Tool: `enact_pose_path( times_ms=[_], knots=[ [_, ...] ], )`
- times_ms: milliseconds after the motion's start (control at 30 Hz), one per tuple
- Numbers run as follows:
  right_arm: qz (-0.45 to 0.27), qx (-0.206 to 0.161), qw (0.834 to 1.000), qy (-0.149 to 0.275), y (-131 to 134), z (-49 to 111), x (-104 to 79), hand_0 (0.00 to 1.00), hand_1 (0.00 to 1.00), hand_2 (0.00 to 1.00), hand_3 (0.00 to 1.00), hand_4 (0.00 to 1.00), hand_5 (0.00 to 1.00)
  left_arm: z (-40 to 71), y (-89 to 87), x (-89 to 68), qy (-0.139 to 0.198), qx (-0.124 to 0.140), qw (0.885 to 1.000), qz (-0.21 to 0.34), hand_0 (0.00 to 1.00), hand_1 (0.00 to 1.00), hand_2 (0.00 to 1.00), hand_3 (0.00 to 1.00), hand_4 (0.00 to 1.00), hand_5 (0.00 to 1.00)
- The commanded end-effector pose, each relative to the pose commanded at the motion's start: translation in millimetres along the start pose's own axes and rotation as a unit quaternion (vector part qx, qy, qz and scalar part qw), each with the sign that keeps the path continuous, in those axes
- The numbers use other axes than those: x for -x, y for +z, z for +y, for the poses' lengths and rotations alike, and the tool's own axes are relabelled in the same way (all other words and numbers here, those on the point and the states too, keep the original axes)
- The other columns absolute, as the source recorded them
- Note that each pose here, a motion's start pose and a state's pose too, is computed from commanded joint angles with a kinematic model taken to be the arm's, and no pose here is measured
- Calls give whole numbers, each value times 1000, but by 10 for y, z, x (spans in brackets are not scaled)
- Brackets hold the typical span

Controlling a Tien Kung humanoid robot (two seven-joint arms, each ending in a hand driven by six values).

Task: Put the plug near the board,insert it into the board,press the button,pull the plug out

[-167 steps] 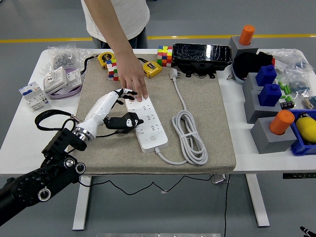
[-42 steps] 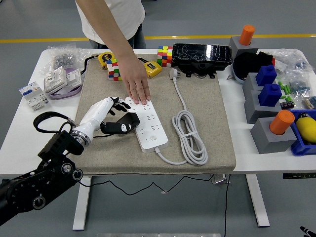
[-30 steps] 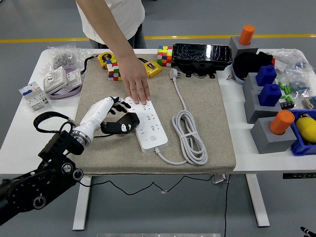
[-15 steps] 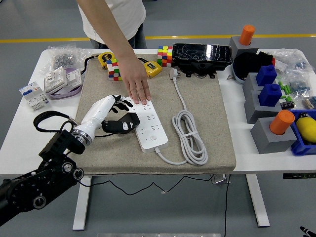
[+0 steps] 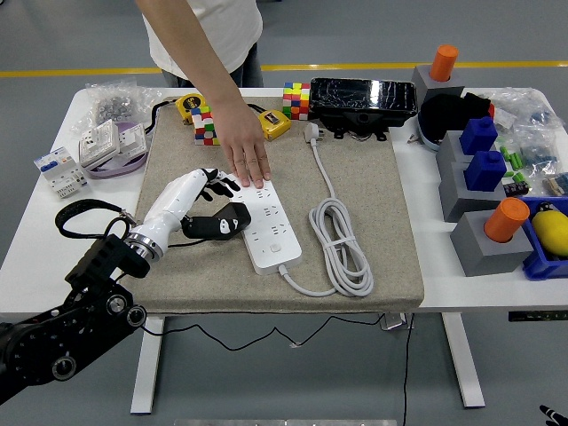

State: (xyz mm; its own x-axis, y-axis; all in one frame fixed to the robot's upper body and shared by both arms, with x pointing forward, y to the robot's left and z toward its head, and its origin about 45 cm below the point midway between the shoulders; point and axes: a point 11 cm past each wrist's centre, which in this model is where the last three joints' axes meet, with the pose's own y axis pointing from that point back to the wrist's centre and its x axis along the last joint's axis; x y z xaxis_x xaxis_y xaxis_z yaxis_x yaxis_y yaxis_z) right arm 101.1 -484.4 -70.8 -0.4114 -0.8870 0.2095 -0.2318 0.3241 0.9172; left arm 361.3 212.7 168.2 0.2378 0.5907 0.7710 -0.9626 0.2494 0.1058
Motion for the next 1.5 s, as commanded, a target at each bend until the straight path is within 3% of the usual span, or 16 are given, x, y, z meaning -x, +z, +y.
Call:
enact_pose_path(
  times_ms=[533,1033,1500],
  knots=[
    [7,1,1000,1,0,3,-16,573,630,606,538,882,408,65,-10,36,-14,-1,1000,-12,397,530,536,548,869,164],
    [6,1,1000,0,7,3,-10,572,630,605,537,881,407,-8,9,156,-30,-8,999,-9,417,550,545,554,860,169],
    [-2,5,1000,1,66,2,-15,572,630,605,537,882,407,-90,163,217,-31,8,999,7,411,550,546,555,856,168]
  ],
)
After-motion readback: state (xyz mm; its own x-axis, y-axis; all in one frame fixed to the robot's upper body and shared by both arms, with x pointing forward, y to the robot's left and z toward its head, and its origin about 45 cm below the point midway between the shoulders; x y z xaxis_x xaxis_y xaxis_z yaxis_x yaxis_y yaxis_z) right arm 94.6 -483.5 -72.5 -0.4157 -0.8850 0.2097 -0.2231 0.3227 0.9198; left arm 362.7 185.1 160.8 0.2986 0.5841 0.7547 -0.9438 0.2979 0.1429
